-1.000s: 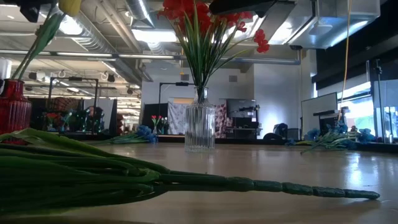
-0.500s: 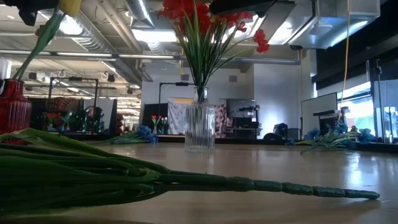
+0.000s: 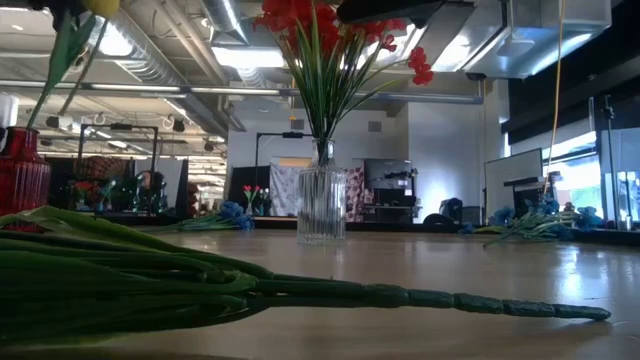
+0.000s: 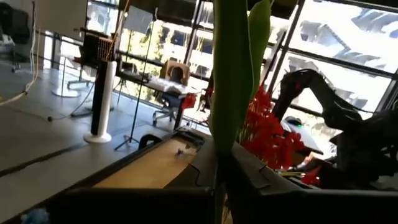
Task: Sort flowers into vase by color
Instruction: Put the top yellow flower into the red vase
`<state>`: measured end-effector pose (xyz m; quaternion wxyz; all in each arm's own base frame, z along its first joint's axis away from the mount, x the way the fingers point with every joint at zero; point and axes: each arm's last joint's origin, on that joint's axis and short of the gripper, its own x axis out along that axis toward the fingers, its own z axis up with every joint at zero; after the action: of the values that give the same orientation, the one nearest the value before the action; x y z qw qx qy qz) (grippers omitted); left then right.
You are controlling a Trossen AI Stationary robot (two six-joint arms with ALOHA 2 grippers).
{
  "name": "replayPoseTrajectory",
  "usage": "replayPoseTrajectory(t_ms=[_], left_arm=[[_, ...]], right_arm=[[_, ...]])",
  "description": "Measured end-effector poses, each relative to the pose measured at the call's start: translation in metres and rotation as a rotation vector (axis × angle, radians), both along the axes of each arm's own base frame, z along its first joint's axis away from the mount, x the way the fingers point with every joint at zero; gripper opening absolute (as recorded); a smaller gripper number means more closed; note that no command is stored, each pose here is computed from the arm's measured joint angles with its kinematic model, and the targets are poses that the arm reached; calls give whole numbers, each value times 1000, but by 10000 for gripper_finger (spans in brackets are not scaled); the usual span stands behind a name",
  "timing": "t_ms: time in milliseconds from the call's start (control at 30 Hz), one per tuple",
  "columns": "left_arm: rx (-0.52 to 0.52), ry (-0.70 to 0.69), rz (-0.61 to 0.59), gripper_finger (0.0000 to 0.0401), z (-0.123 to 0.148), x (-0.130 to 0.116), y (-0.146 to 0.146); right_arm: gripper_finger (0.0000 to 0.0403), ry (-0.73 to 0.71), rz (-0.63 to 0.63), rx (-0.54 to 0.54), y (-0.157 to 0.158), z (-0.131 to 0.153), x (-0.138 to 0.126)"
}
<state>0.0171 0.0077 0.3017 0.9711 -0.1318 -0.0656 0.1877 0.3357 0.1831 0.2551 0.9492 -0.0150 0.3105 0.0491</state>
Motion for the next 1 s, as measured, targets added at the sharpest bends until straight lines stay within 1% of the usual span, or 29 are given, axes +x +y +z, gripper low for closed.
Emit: replayPoseTrajectory(t_ms=[67,133,200,367,433,500,600,700,767,867,933,1000], left_arm=[[-21,-16,-8,12,-2,2,1],[-32,-30,-63,12,-4,7,1],[-18,-61,-119,12,-4,10,0],[12,-124,-164,12,-8,19,2],[24,-149,-157,12,-11,23,4],[39,-135,-103,12,-18,28,7],[85,-99,81,12,-21,27,12],[106,-28,209,11,-17,20,13],[94,21,281,11,-11,10,12],[38,62,337,11,-2,-4,8],[6,78,367,11,1,-12,7],[-22,74,422,11,4,-18,6]], right_arm=[[280,5,7,14,0,0,0],[280,12,0,21,0,-1,0],[280,16,-1,19,0,-1,-1],[280,18,-2,18,0,-1,-1],[280,18,-2,19,0,-1,-1],[280,18,-2,19,0,-1,-1],[280,18,-3,19,0,-1,-1],[280,25,-3,16,0,-2,-1],[280,33,-3,11,-1,-2,-2],[280,38,-3,7,-1,-3,-2],[280,36,-4,-2,-2,-3,-2],[280,29,-9,-24,-2,-3,-1]])
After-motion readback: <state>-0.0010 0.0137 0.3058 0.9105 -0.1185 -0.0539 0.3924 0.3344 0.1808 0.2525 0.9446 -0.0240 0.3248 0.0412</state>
